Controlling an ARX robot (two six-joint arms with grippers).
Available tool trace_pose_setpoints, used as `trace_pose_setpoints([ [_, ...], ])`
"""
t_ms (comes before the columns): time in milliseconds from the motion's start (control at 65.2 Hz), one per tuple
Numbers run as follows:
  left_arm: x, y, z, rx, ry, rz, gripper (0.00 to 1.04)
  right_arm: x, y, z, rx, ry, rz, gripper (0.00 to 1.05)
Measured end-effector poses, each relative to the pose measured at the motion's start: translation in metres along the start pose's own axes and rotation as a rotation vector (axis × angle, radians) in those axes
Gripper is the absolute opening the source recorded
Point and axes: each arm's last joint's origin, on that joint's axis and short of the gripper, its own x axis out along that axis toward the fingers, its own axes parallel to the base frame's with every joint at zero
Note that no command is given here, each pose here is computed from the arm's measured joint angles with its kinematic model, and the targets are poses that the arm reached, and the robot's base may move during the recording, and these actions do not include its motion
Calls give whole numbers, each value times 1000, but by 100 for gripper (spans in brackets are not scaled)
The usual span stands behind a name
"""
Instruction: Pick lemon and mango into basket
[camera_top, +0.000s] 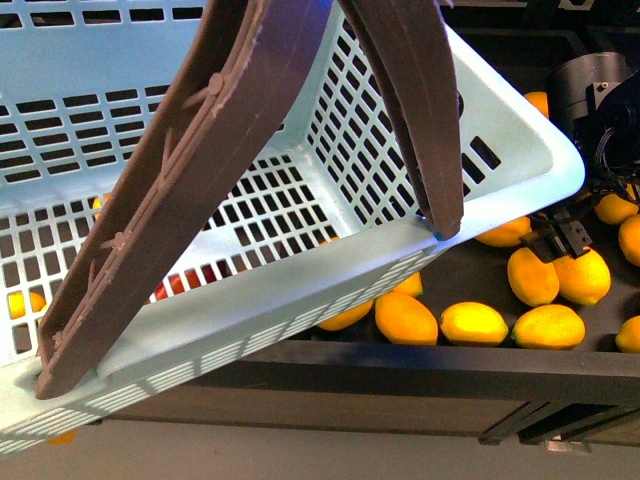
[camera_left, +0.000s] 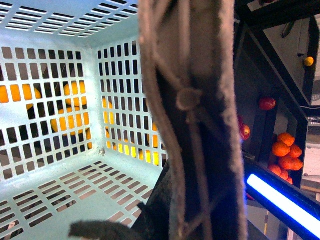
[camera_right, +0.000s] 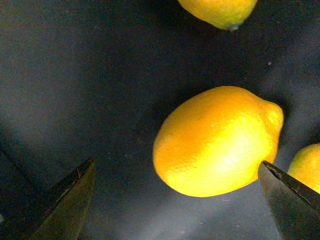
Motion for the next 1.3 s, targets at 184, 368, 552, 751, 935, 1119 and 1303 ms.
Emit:
trace_pose_setpoints([
  [184, 0, 0, 0, 0, 0, 0, 5, 7, 3, 4, -1, -7, -5, 96],
  [368, 0, 0, 0, 0, 0, 0, 5, 16, 5, 4, -8, -3, -10, 96],
  [552, 0, 0, 0, 0, 0, 0, 5, 26, 4, 2, -12, 5, -28, 96],
  [751, 0, 0, 0, 0, 0, 0, 5, 33, 6, 1, -20, 10, -27, 96],
  [935, 0, 0, 0, 0, 0, 1, 5, 36, 7, 2, -33, 11, -31, 96],
  [1119, 0, 0, 0, 0, 0, 0, 5, 37, 6, 2, -34, 13, -35, 80],
  [1303, 0, 0, 0, 0, 0, 0, 4, 37, 6, 2, -33, 10, -31, 71],
])
